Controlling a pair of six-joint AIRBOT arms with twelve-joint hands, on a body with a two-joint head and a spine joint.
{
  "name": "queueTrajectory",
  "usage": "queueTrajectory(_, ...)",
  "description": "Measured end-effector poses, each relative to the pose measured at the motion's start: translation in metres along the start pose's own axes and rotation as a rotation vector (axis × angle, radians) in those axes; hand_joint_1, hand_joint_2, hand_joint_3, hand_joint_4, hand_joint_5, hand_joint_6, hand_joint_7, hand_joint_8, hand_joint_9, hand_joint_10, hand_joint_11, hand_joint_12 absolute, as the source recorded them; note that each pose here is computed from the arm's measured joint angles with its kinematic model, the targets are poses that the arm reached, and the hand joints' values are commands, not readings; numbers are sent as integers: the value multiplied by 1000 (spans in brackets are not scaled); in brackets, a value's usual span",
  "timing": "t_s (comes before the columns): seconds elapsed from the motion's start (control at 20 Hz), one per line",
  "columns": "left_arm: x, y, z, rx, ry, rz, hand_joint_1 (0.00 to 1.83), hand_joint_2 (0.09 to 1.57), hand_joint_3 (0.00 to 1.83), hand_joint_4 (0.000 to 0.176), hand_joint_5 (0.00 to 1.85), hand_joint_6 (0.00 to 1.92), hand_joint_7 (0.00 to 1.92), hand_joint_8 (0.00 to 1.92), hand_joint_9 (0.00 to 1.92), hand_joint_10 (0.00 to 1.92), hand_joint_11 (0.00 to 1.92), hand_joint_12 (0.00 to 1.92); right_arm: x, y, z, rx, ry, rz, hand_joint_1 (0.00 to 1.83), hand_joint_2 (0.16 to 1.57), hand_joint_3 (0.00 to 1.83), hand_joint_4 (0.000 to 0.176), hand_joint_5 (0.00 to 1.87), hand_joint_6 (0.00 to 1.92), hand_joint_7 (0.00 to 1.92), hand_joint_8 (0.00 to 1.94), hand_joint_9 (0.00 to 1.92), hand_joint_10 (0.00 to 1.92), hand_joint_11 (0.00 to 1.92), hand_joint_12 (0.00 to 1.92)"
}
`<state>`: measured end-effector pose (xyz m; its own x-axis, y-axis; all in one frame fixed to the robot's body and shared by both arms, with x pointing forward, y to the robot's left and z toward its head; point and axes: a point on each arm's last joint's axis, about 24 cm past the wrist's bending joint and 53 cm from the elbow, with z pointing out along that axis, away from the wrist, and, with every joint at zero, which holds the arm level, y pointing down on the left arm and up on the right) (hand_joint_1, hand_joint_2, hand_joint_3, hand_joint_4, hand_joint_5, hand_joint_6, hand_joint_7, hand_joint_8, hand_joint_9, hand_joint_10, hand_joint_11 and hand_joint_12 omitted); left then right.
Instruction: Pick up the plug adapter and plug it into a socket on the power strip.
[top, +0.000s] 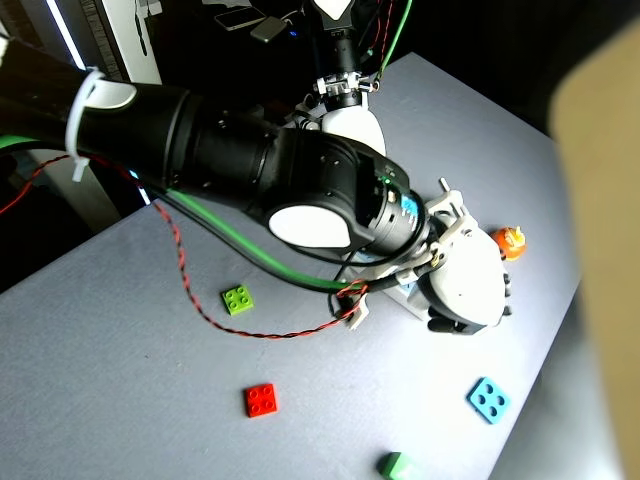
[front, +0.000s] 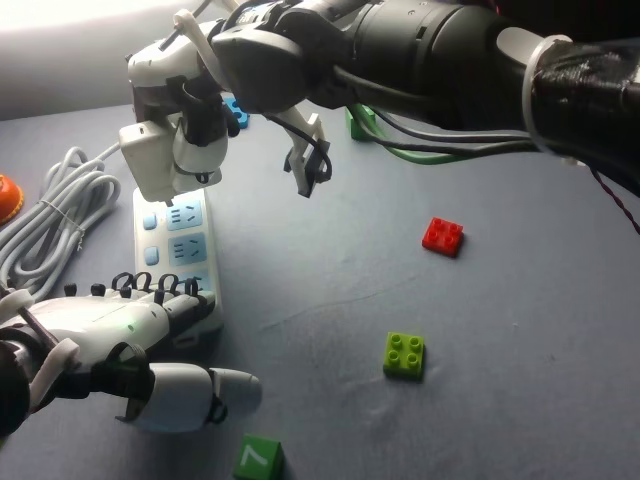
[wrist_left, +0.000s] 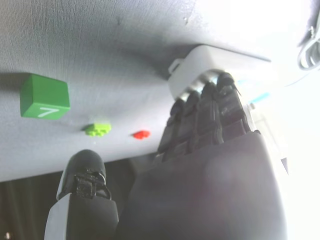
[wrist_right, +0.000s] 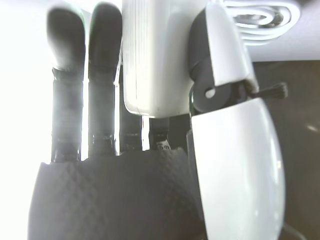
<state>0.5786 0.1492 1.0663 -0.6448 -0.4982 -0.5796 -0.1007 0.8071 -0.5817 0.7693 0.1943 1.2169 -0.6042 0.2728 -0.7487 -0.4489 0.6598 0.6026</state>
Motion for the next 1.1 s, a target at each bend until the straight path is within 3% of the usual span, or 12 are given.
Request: queueTrajectory(1.1,2,6,-2,-11,3,13,0,1144,0,0,3,1,0,0,0,0,0,0,8,-5,7,11,-1,-12,1243,1135,0,0,925,909,984,1192,917,1117,809,1462)
